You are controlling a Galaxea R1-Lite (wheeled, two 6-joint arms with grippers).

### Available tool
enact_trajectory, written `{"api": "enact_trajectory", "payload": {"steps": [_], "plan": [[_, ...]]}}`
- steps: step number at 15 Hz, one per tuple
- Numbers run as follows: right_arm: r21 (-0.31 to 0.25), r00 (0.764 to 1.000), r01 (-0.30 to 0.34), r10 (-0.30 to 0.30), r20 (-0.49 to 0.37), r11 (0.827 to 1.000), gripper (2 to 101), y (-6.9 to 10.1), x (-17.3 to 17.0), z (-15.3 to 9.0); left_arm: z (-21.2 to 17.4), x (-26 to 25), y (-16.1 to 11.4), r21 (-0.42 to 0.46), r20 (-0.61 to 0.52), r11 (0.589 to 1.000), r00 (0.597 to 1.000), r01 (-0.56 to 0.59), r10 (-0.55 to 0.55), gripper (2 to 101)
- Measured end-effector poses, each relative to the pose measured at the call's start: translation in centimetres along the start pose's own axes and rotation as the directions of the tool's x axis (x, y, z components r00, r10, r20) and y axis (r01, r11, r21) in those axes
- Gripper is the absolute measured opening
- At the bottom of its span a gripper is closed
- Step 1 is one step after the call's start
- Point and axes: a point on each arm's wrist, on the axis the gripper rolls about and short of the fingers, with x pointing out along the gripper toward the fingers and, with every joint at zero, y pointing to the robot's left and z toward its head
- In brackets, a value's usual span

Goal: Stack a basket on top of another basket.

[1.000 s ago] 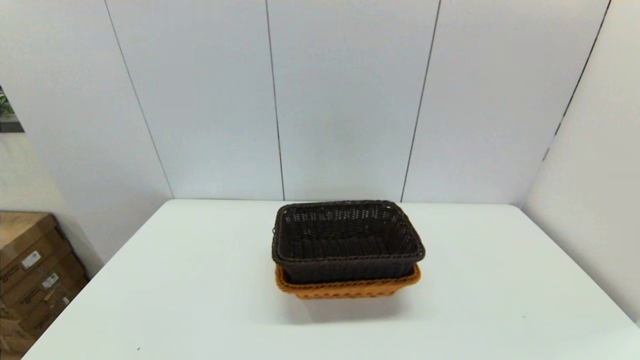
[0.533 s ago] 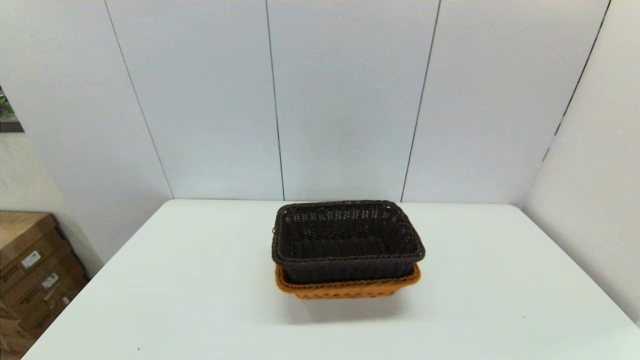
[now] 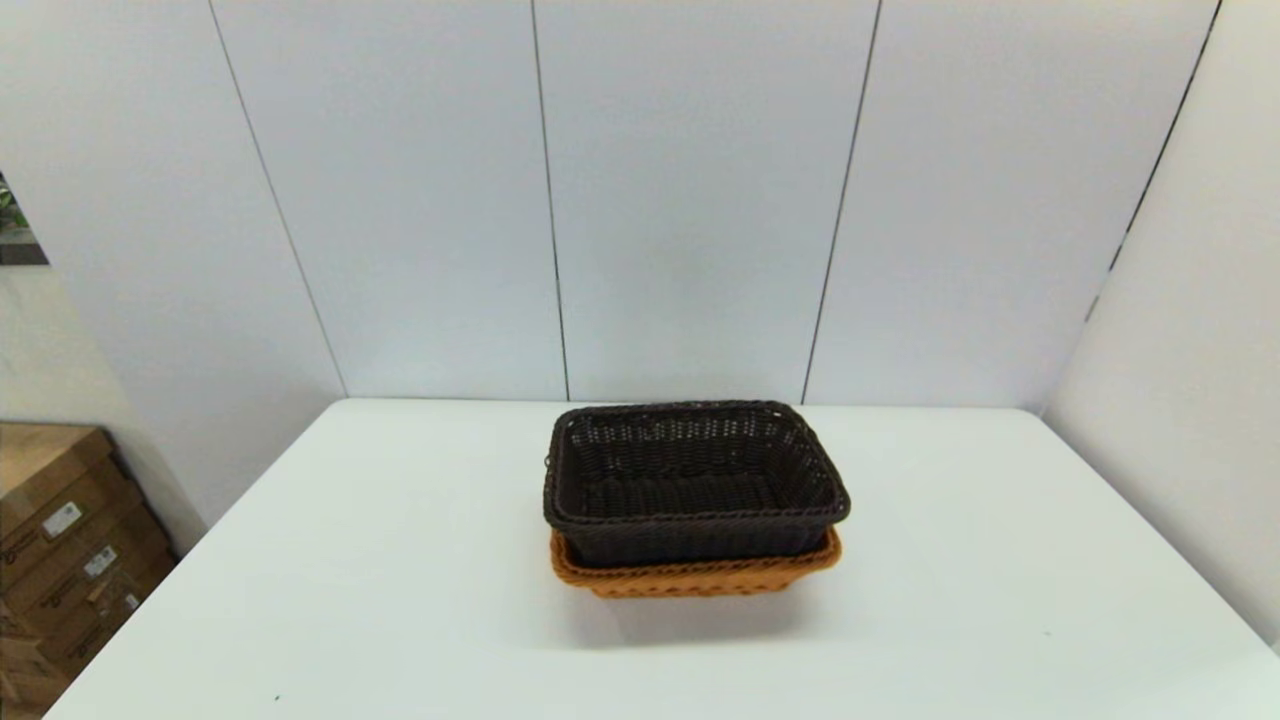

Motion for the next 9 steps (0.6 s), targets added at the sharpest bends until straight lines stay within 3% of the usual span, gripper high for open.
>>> {"api": "enact_trajectory", "payload": {"steps": [9], "plan": [[0.003, 1.000, 0.000, 0.000, -0.002, 1.000, 97.3, 0.00, 0.00, -0.01, 0.00, 0.00, 0.00, 0.000, 0.000, 1.000, 1.000, 0.000, 0.000, 97.8]]}}
